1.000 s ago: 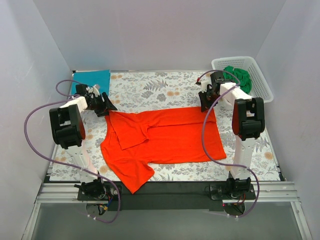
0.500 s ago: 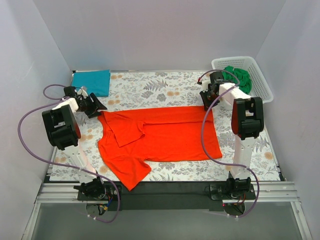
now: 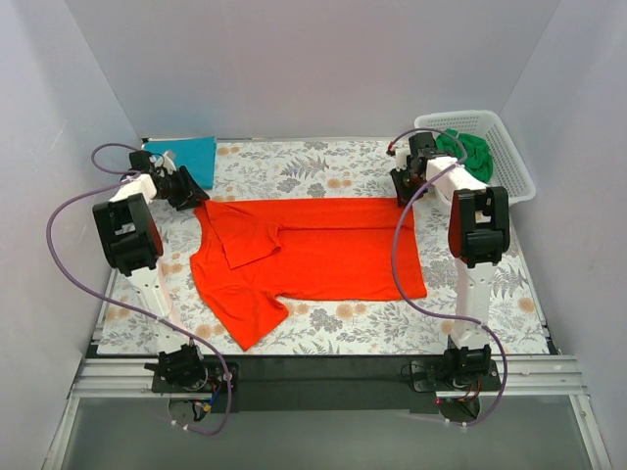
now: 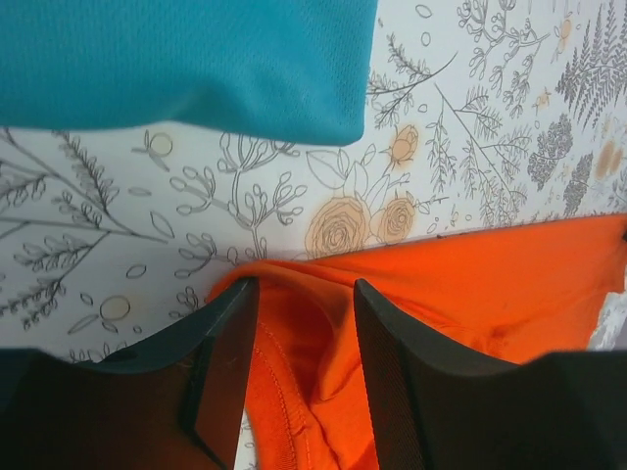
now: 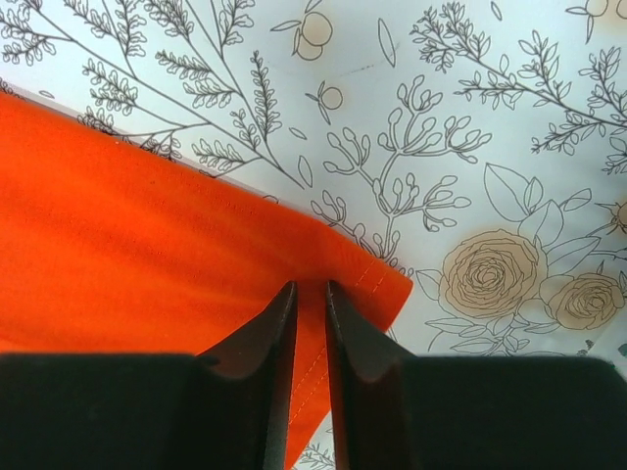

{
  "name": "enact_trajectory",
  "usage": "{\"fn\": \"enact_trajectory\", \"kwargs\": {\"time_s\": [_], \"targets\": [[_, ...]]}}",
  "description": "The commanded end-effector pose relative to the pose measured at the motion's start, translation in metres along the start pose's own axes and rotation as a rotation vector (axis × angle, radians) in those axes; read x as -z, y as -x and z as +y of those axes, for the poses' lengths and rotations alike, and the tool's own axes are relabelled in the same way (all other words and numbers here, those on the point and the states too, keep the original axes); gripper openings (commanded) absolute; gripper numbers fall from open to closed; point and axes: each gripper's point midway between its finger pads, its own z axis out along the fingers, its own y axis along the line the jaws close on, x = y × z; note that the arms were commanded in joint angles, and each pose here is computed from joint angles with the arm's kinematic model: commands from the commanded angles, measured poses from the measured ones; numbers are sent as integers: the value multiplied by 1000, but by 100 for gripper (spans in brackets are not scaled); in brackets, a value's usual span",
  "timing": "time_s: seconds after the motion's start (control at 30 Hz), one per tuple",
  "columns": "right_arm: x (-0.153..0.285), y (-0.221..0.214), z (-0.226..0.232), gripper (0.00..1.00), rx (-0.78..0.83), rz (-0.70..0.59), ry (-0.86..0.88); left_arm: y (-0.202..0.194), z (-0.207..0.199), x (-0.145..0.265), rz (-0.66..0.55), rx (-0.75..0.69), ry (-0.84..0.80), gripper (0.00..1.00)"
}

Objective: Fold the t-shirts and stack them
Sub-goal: Fold the tshirt

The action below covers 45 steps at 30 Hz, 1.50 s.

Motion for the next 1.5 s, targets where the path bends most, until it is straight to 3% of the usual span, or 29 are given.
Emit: {"fn": "enact_trajectory", "kwargs": {"time_s": [0.0, 0.17, 0.3, 0.87, 1.47], "targets": [[0, 11, -5, 25, -27, -28, -10, 15, -3, 9, -8, -96, 20, 42], [26, 30, 28, 31, -13, -102, 131, 18, -39, 59, -81, -253, 18, 42], [43, 39, 46, 31, 11, -136, 174, -6, -44, 72, -49, -279, 38, 40], [36, 34, 56, 31, 10, -118, 207, -34, -28, 18, 62, -244, 145, 39], [31, 28, 57, 31, 6, -100, 211, -40, -17, 22, 58, -259, 243, 37]]}}
